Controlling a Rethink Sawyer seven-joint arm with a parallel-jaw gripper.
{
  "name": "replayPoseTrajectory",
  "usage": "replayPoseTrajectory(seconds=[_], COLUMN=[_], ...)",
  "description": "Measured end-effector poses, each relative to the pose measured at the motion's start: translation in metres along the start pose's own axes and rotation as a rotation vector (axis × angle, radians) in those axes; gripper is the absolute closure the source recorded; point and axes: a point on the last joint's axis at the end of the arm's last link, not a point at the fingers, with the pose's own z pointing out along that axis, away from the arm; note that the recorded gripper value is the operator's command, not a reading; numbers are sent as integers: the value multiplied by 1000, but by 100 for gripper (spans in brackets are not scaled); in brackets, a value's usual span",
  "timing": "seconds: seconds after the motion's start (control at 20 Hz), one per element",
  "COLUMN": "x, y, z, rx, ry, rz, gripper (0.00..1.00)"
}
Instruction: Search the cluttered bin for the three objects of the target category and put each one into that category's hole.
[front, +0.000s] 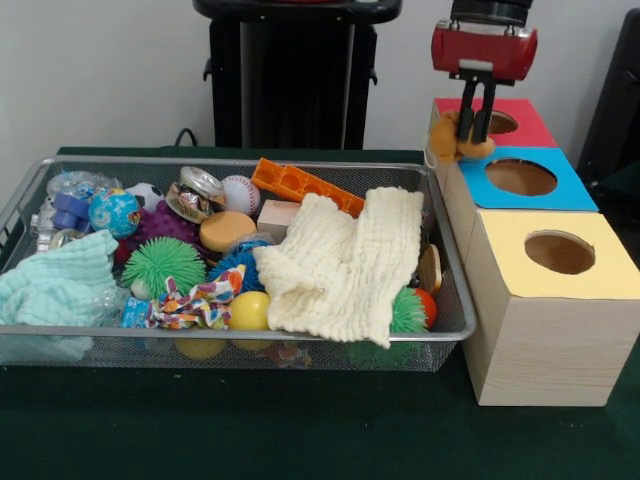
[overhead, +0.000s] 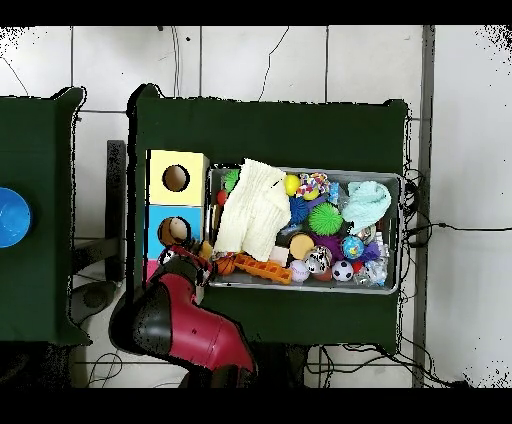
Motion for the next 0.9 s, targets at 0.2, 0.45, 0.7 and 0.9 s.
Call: replayPoseTrajectory(seconds=[0.2, 0.45, 0.7, 0.9], x=[4, 11, 28, 43], y=[5, 14, 22, 24], z=[6, 6, -4, -12], rx=[-9, -26, -36, -41], ry=[-15, -20, -12, -9], rz=[-1, 8, 4, 9], gripper=[100, 100, 100, 100])
